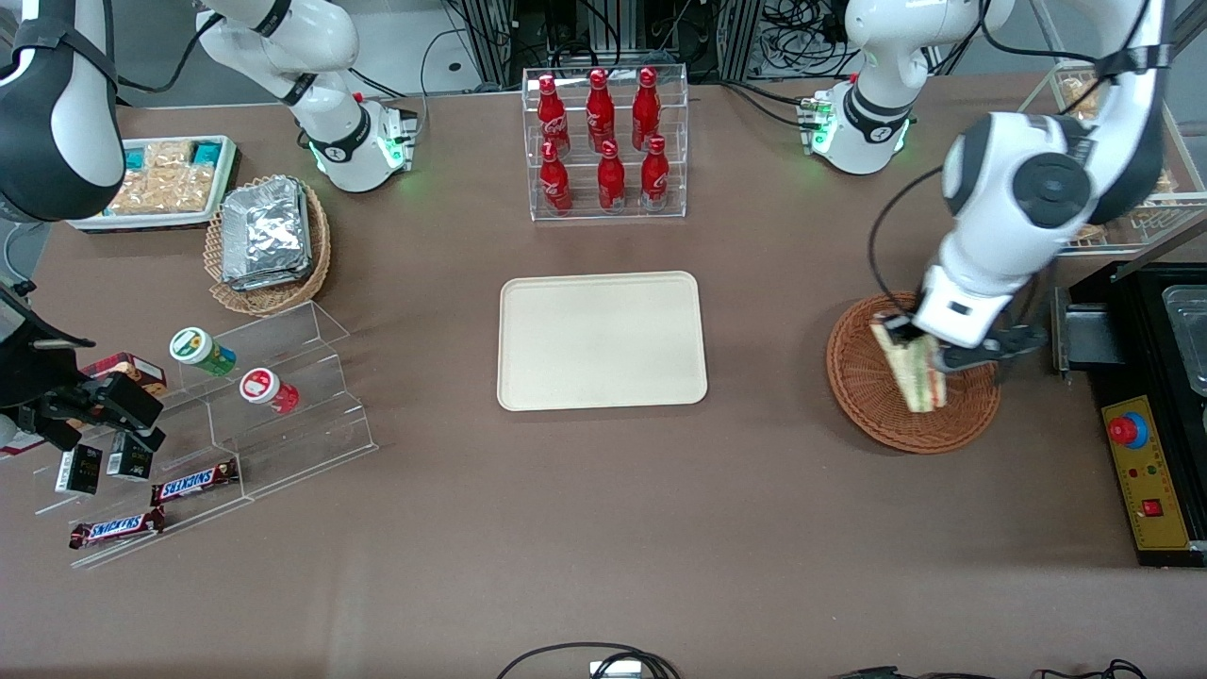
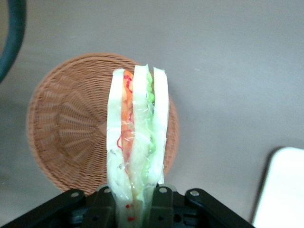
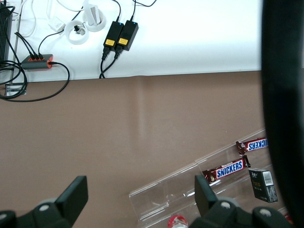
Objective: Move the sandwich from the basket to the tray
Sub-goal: 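Carry the held sandwich with the left gripper over the beige tray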
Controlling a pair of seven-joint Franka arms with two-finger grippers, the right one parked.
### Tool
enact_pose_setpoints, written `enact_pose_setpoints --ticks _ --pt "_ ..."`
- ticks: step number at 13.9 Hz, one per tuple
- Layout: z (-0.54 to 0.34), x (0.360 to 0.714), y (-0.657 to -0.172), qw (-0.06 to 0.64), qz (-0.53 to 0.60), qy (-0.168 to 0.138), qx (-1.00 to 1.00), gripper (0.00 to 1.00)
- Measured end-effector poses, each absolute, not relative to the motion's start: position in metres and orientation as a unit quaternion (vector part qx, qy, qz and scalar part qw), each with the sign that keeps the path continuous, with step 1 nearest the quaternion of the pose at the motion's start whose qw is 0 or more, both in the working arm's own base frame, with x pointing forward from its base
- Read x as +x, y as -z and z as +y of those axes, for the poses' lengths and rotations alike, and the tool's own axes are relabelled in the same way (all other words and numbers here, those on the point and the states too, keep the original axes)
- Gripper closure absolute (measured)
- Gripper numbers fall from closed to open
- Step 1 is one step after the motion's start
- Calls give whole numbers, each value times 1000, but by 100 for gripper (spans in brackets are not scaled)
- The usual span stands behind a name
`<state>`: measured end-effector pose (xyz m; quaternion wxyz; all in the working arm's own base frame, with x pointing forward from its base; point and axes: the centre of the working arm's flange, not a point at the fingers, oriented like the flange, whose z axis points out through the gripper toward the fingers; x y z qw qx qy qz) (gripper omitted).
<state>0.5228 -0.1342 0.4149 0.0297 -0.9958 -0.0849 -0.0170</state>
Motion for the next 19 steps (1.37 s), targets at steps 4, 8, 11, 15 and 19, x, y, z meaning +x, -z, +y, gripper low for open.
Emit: enact_pose_setpoints --ticks 4,8,11,15,19 --pt "-212 499 -413 27 -8 18 -999 83" --pt "-282 472 -396 28 72 6 -997 83" --pt "-326 455 -376 22 119 -11 -993 83" --pt "-376 432 -350 17 111 -22 -993 83" --pt "-409 421 -313 26 74 -29 -996 83"
